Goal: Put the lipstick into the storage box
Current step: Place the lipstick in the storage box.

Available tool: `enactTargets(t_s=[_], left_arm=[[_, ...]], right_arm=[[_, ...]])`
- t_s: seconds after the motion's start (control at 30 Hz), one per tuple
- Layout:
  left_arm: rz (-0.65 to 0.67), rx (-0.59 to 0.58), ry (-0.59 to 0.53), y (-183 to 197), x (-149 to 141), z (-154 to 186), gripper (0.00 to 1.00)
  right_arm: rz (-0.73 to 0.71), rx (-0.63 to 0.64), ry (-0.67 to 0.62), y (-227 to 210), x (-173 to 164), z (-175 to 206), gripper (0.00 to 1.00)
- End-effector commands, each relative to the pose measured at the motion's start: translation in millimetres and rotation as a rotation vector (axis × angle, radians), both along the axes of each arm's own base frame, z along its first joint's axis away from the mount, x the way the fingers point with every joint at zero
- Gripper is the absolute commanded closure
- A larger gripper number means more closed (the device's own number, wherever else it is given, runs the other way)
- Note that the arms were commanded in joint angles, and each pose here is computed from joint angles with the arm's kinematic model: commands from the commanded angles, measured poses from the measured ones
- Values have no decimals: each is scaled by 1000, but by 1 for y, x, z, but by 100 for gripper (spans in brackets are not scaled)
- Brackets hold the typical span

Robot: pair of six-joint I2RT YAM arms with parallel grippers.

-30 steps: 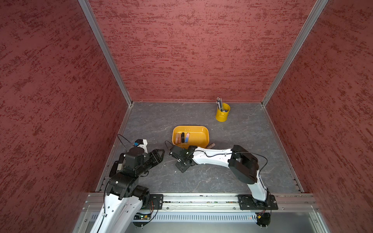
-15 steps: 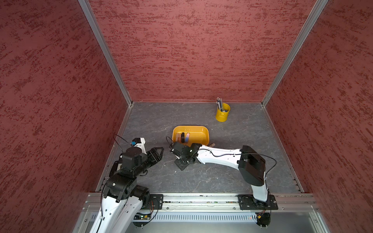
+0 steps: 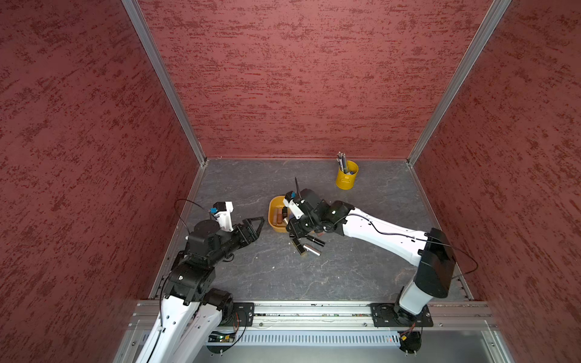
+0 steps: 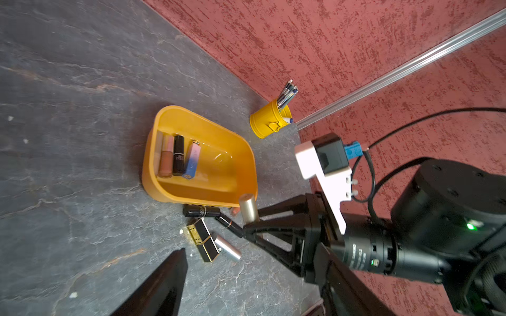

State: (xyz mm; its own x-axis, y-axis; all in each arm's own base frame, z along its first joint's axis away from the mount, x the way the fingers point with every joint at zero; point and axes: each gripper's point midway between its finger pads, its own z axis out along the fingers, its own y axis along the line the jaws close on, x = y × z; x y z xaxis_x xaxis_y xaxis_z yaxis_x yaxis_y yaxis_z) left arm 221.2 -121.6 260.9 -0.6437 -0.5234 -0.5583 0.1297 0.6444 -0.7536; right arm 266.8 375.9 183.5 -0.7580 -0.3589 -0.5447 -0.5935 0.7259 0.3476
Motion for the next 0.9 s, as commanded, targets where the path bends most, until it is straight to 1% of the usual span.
enactTargets(t_s=[0.0, 0.13, 0.27, 0.33, 0.47, 0.57, 0.67, 0.87], left_arm=[[-83, -46, -60, -16, 10, 10, 19], [-166, -74, -33, -34, 18, 0, 17], [-208, -76, 12, -45, 23, -16, 15], [-219, -72, 39, -49, 24, -28, 13], [-230, -70, 130, -54, 23, -63, 13], [-239, -68, 172, -58, 22, -80, 12], [-245, -59, 199, -61, 20, -90, 12], [-249, -45, 225, -63, 17, -101, 12]], right_arm=[[-41, 63, 23, -8, 13, 10, 80], [-129, 88, 64, -21, 33, 3, 79], [-204, 124, 124, -26, 51, -12, 79], [-226, 138, 147, -27, 59, -20, 79], [-259, 144, 185, -28, 76, -38, 79], [-282, 142, 212, -31, 89, -53, 79], [-302, 150, 254, -33, 101, -68, 80], [-318, 150, 279, -31, 115, -83, 80]])
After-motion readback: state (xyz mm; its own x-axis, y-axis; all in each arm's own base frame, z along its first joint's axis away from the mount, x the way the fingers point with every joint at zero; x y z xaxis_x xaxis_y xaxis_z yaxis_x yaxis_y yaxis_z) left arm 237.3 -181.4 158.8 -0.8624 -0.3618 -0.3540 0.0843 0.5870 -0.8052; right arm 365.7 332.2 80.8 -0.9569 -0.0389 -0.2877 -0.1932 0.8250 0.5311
